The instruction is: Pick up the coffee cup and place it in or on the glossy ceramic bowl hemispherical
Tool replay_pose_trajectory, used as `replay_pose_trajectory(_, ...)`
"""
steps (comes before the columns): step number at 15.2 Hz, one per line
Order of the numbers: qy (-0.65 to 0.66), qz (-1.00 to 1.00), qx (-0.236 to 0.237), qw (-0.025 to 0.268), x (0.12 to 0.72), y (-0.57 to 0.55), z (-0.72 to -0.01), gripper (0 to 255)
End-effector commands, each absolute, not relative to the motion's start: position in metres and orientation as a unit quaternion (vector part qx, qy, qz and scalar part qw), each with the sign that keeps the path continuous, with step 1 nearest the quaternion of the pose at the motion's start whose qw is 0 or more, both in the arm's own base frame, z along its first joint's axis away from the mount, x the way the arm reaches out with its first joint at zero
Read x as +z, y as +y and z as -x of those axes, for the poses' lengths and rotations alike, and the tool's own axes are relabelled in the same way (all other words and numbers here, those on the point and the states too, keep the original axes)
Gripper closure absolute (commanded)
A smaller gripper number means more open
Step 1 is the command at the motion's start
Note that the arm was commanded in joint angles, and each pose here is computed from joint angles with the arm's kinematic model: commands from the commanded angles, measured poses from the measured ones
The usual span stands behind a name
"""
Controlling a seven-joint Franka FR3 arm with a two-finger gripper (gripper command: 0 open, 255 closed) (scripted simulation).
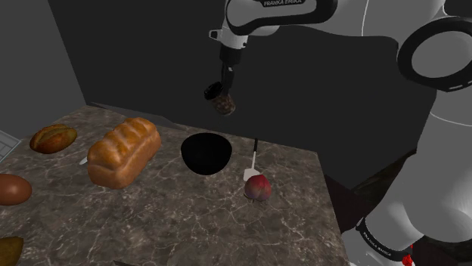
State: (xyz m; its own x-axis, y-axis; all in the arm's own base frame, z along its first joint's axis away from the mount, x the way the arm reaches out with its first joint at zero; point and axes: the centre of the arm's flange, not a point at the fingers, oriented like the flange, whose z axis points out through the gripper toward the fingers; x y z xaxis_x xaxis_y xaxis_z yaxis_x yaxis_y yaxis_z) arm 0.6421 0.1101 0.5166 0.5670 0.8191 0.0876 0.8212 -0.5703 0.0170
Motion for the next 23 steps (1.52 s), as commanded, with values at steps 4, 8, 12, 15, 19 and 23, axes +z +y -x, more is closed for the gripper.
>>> replay_pose_trajectory(4,-0.463,0.885,-0.043,0.013,0.531,0.155,-0.598,255)
replay_pose_trajectory(8,-0.463,0.885,-0.043,0.013,0.541,0.193,-0.562,255)
replay_pose_trajectory(12,-0.463,0.885,-0.043,0.013,0.543,0.222,-0.534,255)
replay_pose_trajectory(15,-0.463,0.885,-0.043,0.013,0.527,0.222,-0.534,255)
replay_pose_trajectory(19,-0.463,0.885,-0.043,0.013,0.506,0.222,-0.534,255)
replay_pose_trajectory(23,-0.463,0.885,-0.043,0.013,0.485,0.222,-0.534,255)
